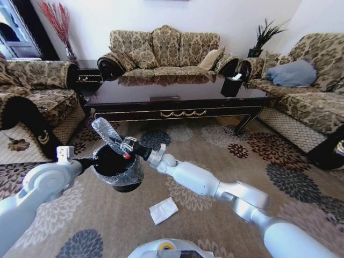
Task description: Move to the front of the table and pick up the trash from the floor, then place it into the trash bin.
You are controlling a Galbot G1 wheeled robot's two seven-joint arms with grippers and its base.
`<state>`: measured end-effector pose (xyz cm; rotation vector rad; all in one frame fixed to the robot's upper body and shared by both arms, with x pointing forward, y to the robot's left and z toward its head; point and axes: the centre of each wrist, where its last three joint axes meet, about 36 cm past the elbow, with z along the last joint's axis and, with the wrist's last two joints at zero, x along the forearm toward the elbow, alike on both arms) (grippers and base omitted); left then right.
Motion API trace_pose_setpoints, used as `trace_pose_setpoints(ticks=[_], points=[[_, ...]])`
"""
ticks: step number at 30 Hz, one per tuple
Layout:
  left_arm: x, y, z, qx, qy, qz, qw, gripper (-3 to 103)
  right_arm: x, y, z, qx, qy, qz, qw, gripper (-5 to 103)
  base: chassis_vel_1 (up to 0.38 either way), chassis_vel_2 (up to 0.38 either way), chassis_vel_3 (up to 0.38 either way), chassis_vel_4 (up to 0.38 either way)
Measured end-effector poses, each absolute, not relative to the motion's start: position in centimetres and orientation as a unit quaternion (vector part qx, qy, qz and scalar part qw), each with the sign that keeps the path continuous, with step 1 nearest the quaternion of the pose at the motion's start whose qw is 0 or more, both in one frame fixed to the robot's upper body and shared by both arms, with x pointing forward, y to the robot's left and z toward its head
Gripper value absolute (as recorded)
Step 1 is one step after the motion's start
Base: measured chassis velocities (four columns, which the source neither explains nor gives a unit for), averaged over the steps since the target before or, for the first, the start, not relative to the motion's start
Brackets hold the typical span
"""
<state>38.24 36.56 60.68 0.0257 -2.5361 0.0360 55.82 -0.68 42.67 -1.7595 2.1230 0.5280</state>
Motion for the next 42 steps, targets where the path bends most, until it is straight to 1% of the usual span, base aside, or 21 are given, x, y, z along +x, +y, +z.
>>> trace_pose_setpoints(ticks=[1,2,3,5,6,8,9,11,12,13,14,16,17,20,26,29,31,35,36,39,42], points=[[38.2,36.6,60.7,0.01,-0.954,0.013,0.298,3,55.8,-0.9,42.5,-0.617,0.747,0.185,0.164,19,0.0,0.0,0.0,0.0],[38.2,36.6,60.7,0.01,-0.955,0.013,0.298,3,55.8,-1.0,42.4,-0.616,0.748,0.185,0.163,25,0.0,0.0,0.0,0.0],[38.2,36.6,60.7,0.01,-0.955,0.013,0.298,3,55.8,-1.0,42.4,-0.616,0.748,0.185,0.163,25,0.0,0.0,0.0,0.0],[38.2,36.6,60.7,0.011,-0.955,0.012,0.297,3,55.8,-1.8,42.3,-0.613,0.751,0.184,0.162,35,0.0,0.0,0.0,0.0],[38.2,36.6,60.7,0.011,-0.955,0.011,0.297,3,55.7,-1.9,42.3,-0.613,0.751,0.184,0.163,35,0.0,0.0,0.0,0.0],[38.2,36.6,60.6,0.012,-0.954,0.01,0.298,3,55.6,-2.6,42.5,-0.611,0.752,0.184,0.164,46,0.0,0.0,0.0,0.0],[38.2,36.6,60.6,0.012,-0.954,0.01,0.298,3,55.6,-2.6,42.5,-0.611,0.752,0.184,0.164,46,0.0,0.0,0.0,0.0],[38.2,36.6,60.5,0.013,-0.954,0.01,0.299,3,55.5,-3.3,42.4,-0.609,0.754,0.183,0.165,57,0.0,0.0,0.0,0.0],[38.2,36.6,60.5,0.013,-0.954,0.01,0.299,3,55.5,-3.4,42.4,-0.608,0.755,0.183,0.165,57,0.0,0.0,0.0,0.0],[38.1,36.6,60.4,0.014,-0.954,0.01,0.299,3,55.4,-4.0,42.3,-0.606,0.757,0.183,0.165,62,0.0,0.0,0.0,0.0],[38.1,36.6,60.6,0.015,-0.955,0.009,0.297,3,55.2,-5.0,42.0,-0.602,0.76,0.182,0.163,73,0.0,0.0,0.0,0.0],[38.0,36.6,60.7,0.015,-0.955,0.008,0.295,3,54.9,-5.6,41.6,-0.599,0.763,0.18,0.161,85,0.0,0.0,0.0,0.0],[38.0,36.6,60.7,0.015,-0.955,0.008,0.295,3,54.9,-5.6,41.6,-0.599,0.763,0.18,0.161,85,0.0,0.0,0.0,0.0],[37.7,36.5,60.9,0.015,-0.956,0.006,0.293,3,54.9,-6.5,41.1,-0.584,0.775,0.18,0.159,98,0.0,0.0,0.0,0.0],[37.2,36.5,61.3,0.017,-0.958,0.009,0.287,3,56.4,-11.9,40.3,-0.522,0.831,0.137,0.132,100,0.0,0.0,0.0,0.0],[37.1,36.6,62.1,0.019,-0.961,0.011,0.275,3,57.2,-17.3,39.8,-0.487,0.866,0.075,0.088,100,0.0,0.0,0.0,0.0],[37.2,36.7,62.5,0.02,-0.963,0.012,0.27,3,57.2,-18.6,39.6,-0.48,0.872,0.059,0.074,100,0.0,0.0,0.0,0.0],[37.1,37.1,64.0,0.025,-0.967,0.017,0.251,3,57.1,-24.0,36.9,-0.453,0.892,0.003,0.004,100,0.0,0.0,0.0,0.0],[37.1,37.1,64.0,0.025,-0.967,0.017,0.251,3,57.1,-24.0,36.9,-0.453,0.892,0.003,0.004,100,0.0,0.0,0.0,0.0],[37.0,37.2,63.9,0.029,-0.968,0.022,0.247,3,57.1,-28.5,33.5,-0.441,0.895,-0.04,-0.055,100,0.0,0.0,0.0,0.0],[36.9,37.2,63.8,0.032,-0.969,0.024,0.244,3,56.7,-30.9,31.4,-0.432,0.895,-0.062,-0.094,100,0.0,0.0,0.0,0.0]])
